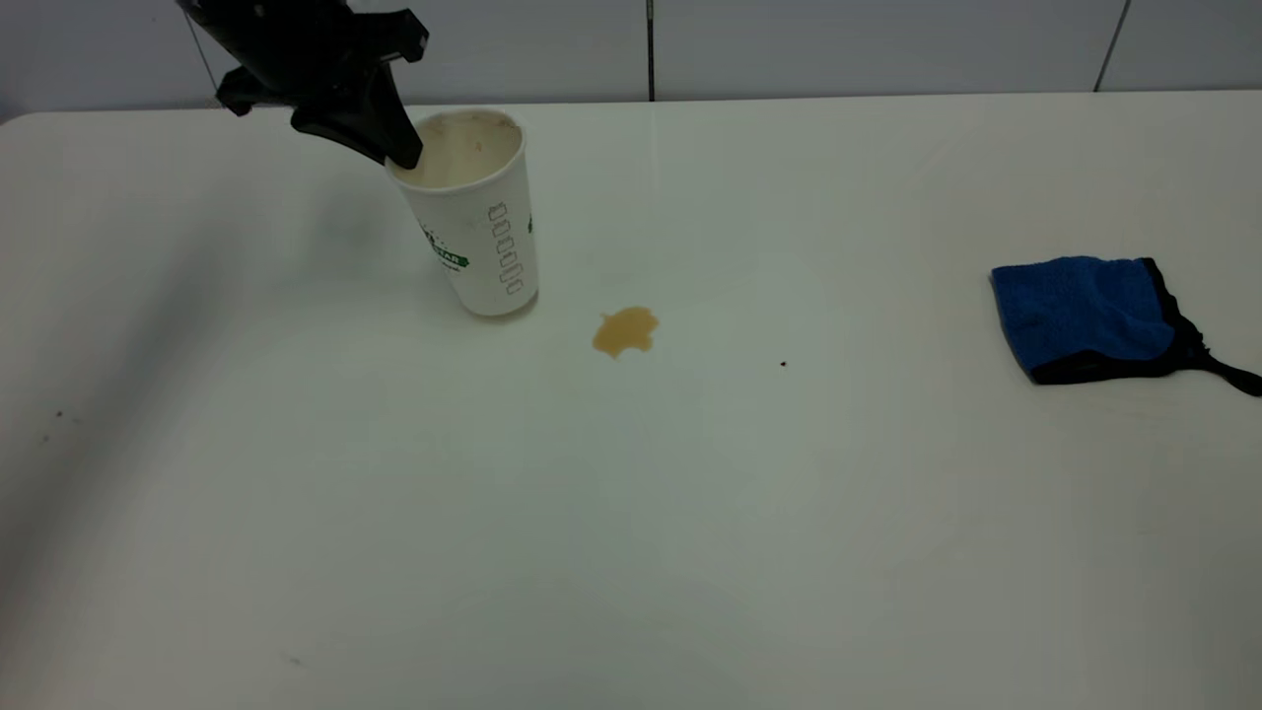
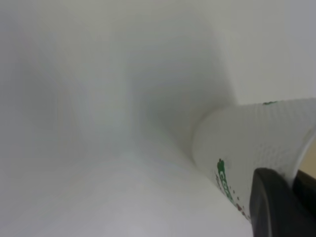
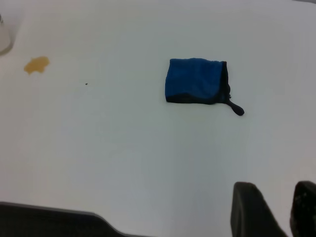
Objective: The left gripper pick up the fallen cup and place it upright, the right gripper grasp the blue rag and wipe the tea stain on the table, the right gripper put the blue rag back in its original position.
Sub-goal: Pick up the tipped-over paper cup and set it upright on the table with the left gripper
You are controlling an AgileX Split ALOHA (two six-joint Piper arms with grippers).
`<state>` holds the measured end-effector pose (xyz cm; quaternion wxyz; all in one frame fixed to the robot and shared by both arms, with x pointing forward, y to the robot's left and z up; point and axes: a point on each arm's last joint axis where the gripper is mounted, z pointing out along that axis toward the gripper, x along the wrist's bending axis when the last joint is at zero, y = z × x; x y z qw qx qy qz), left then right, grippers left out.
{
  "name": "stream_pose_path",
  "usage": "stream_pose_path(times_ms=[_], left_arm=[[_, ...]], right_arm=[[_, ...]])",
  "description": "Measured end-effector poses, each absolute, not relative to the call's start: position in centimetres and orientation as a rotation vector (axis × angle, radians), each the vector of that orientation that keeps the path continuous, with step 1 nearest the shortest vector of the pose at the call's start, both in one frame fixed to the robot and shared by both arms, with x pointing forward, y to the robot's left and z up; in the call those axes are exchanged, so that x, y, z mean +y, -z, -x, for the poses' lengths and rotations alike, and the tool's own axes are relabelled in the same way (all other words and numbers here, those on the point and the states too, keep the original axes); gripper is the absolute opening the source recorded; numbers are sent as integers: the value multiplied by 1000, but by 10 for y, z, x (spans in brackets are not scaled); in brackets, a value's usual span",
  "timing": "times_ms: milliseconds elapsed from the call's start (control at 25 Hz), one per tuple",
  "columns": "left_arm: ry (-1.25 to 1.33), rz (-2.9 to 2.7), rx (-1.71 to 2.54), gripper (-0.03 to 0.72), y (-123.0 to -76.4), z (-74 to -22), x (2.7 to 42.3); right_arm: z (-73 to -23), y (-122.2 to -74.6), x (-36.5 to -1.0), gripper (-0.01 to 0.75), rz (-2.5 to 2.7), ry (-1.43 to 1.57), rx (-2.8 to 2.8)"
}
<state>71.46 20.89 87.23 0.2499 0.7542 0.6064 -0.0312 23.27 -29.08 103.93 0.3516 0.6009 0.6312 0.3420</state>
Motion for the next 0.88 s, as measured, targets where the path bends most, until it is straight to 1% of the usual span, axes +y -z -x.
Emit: stream_pose_path(times_ms=[280, 440, 560, 680, 760, 880], left_arm=[[77, -2043, 1664, 20, -865, -716, 210], [80, -2042, 1666, 53, -864, -716, 210], [81, -2042, 1666, 127, -864, -716, 210], [81, -2042, 1666, 244, -864, -716, 210], [78, -2041, 1663, 336, -866, -716, 209], [47, -2031, 1642, 449, -882, -717, 209]], right_arm=[[-233, -1039, -291, 238, -1555, -885, 1634], [-233, -1039, -291, 238, -1555, -885, 1634], [-233, -1039, -291, 238, -1555, -885, 1634], [-233, -1039, -291, 238, -1555, -885, 1634], [-233, -1039, -291, 238, -1555, -885, 1634], [-233, -1039, -291, 238, -1555, -885, 1634]])
